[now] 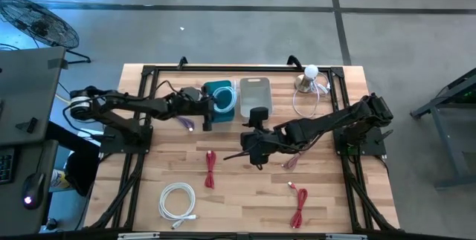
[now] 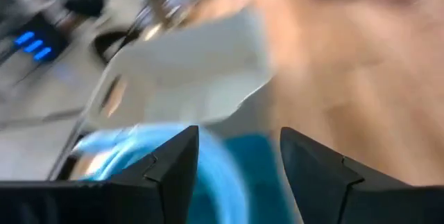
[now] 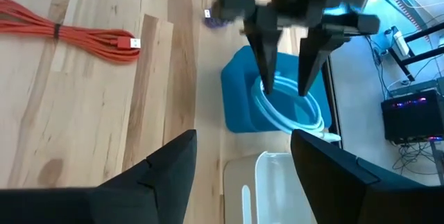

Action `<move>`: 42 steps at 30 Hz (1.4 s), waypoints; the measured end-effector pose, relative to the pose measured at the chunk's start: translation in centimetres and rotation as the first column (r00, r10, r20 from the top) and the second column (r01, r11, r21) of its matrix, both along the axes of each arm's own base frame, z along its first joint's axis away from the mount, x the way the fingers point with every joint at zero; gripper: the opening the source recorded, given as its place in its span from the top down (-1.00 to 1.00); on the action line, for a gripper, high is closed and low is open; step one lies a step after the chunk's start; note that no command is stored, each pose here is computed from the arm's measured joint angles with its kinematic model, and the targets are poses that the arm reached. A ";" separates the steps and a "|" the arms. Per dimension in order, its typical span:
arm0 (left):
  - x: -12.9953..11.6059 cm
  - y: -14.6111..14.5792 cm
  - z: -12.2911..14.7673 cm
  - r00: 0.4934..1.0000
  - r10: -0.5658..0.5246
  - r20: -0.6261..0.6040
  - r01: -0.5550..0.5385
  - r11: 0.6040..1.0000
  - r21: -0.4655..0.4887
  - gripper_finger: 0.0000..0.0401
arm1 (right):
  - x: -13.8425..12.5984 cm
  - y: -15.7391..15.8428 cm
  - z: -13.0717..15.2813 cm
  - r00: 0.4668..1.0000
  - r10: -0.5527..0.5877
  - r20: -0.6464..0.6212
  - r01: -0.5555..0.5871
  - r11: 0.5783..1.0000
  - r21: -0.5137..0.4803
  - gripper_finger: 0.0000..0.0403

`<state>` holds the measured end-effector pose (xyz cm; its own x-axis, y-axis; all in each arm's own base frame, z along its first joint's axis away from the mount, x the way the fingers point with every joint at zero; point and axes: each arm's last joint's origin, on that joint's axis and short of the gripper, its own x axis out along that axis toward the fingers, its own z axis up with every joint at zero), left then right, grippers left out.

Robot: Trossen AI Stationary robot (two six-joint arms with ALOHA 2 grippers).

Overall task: Pick & Place USB Port
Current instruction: Put the brown charger cable into the gray bin

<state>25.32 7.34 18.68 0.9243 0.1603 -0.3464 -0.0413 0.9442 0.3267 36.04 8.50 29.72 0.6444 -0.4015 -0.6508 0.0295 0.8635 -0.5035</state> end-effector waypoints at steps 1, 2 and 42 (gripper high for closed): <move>-0.1 -0.2 0.5 0.997 -0.065 0.034 0.066 0.998 -0.013 -0.02 | -0.1 0.0 0.0 1.000 -0.002 -0.004 0.002 1.000 0.001 -0.13; -0.2 -0.5 1.1 0.989 -0.126 0.075 0.127 0.992 -0.017 -0.02 | -0.3 -0.1 0.2 1.000 -0.010 -0.003 0.010 1.000 0.006 -0.13; -9.2 -6.3 7.8 0.978 -0.195 0.074 0.188 0.977 0.100 -0.02 | -20.5 -0.6 -7.8 0.993 -0.066 0.097 -0.009 0.783 0.622 -0.13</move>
<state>16.11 1.02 26.51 0.9659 0.0049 -0.2590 0.1067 0.9034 0.4152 15.50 7.93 21.89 0.7198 0.0456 -0.6927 0.0810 0.9855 0.1491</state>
